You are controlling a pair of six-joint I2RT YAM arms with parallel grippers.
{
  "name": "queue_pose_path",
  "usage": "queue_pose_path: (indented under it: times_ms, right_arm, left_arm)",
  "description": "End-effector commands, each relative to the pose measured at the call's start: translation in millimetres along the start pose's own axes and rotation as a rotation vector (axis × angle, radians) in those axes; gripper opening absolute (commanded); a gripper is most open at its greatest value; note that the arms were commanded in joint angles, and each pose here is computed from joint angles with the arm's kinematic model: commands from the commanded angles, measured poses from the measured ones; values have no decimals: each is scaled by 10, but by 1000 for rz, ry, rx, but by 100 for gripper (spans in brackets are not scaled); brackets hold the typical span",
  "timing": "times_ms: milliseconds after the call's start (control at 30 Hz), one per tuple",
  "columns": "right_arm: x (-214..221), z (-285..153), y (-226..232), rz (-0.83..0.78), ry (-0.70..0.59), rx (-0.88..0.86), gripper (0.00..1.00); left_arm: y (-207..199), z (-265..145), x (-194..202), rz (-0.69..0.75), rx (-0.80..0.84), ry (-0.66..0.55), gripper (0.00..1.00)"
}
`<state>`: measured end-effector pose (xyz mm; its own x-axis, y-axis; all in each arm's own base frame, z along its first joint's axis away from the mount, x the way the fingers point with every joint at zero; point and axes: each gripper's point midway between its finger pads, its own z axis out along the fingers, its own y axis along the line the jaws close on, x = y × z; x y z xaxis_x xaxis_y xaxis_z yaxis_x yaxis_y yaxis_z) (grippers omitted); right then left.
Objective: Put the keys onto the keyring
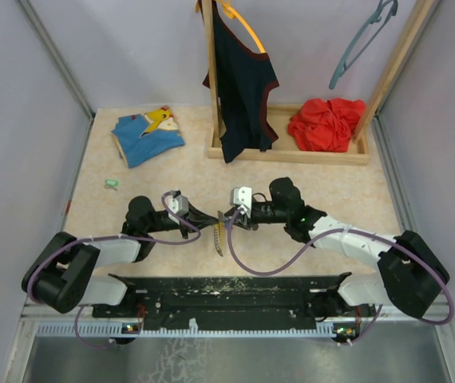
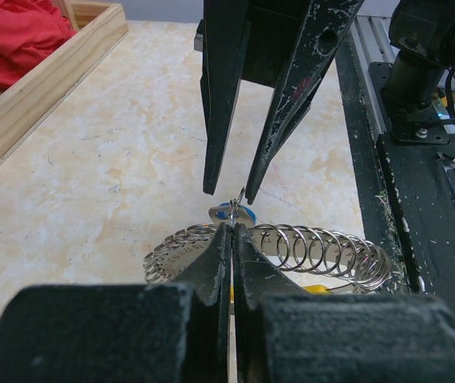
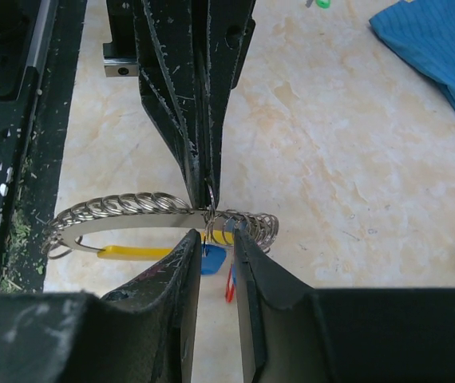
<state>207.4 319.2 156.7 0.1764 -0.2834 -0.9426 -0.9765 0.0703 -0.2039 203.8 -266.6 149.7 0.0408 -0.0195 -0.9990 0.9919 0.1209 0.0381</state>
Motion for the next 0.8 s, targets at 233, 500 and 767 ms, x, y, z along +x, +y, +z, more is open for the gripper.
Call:
queue_pose_path:
  times_ms: [233, 500, 767]
  right_arm:
    - [-196, 73, -135, -18, -51, 9, 19]
    - [-143, 82, -143, -26, -20, 1, 0]
    - [-221, -53, -310, -135, 80, 65, 0]
  left_arm:
    - [-25, 20, -152, 58, 25, -39, 0]
    - [-30, 33, -150, 53, 25, -43, 0]
    - [1, 48, -74, 35, 30, -1, 24]
